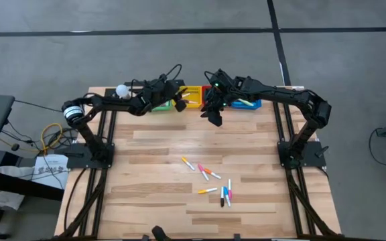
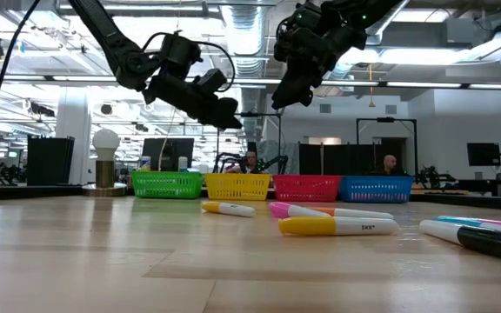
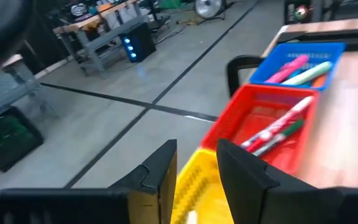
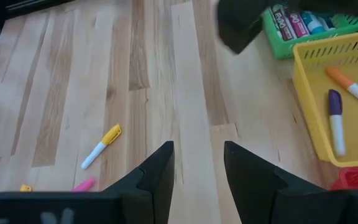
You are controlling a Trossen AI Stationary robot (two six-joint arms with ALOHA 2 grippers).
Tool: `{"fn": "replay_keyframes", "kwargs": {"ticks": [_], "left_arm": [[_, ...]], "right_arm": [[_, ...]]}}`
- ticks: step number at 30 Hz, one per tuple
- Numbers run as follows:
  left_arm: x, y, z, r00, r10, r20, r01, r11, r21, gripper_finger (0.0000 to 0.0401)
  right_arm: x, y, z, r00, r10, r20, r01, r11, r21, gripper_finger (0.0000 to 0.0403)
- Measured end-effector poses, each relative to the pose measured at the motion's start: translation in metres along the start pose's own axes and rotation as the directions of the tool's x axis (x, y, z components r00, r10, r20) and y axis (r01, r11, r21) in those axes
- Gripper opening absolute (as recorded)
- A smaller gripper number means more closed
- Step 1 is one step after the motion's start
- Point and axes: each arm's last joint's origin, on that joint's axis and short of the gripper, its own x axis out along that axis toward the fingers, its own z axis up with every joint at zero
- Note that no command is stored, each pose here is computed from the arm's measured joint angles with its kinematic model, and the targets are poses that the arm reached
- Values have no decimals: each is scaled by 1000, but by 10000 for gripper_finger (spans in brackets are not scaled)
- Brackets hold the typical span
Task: Pick & Place Markers
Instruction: Put the yellow highlighter pen into the yellow basket
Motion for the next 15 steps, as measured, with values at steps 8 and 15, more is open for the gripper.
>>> {"fn": "replay_keyframes", "kwargs": {"ticks": [8, 15], "left_arm": [[-13, -45, 13, 989, -147, -15, 148, 988, 47, 118], [-43, -79, 18, 928, -329, -176, 351, 930, 110, 118]], "right_arm": [[2, 5, -3, 999, 17, -38, -17, 1000, 16, 128], [6, 19, -8, 992, 56, -111, -54, 998, 23, 128]]}}
